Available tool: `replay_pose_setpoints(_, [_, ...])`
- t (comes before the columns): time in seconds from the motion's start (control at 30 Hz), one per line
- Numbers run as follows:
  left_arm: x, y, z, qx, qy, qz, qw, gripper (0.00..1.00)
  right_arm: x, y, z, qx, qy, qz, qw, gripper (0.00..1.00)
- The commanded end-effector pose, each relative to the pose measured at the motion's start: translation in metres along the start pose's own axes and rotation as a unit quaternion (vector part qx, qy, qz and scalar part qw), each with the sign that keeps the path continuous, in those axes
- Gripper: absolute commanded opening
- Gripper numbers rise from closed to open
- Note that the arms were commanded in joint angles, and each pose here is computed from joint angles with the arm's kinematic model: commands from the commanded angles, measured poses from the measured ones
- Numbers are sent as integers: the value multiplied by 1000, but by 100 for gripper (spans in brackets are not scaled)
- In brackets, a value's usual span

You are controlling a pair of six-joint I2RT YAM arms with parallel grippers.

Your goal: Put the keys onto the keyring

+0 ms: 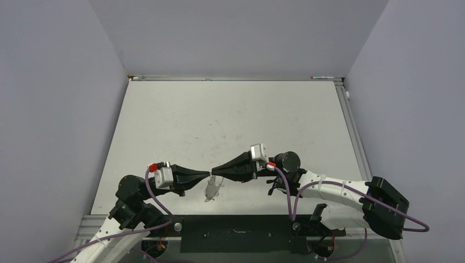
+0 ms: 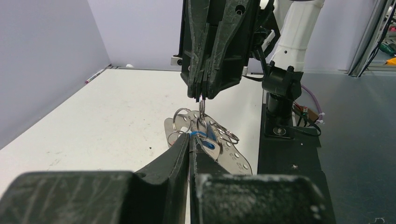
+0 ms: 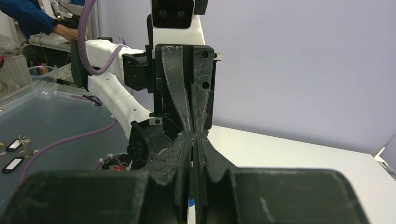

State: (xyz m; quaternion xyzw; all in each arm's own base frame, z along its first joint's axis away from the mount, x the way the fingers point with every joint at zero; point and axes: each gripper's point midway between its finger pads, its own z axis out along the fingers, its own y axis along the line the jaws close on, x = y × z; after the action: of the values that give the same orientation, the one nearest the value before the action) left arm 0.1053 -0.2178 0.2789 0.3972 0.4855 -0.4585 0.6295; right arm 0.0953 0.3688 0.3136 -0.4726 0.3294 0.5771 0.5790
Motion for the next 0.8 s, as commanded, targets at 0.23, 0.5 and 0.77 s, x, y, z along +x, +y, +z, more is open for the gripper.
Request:
replay_pose_setpoints(0.23, [-17, 0, -2, -5, -23, 26, 999, 0, -5, -4, -8, 22, -3, -25, 999, 5])
replay_pose_setpoints(0.5, [-16, 0, -2, -4, -23, 26, 999, 0, -13, -3, -9, 20, -8, -35, 999, 5])
replay_pose_setpoints(0.77, [-12, -15, 2, 45, -26, 7, 999, 35, -39, 26, -3, -74, -28, -41, 996, 5])
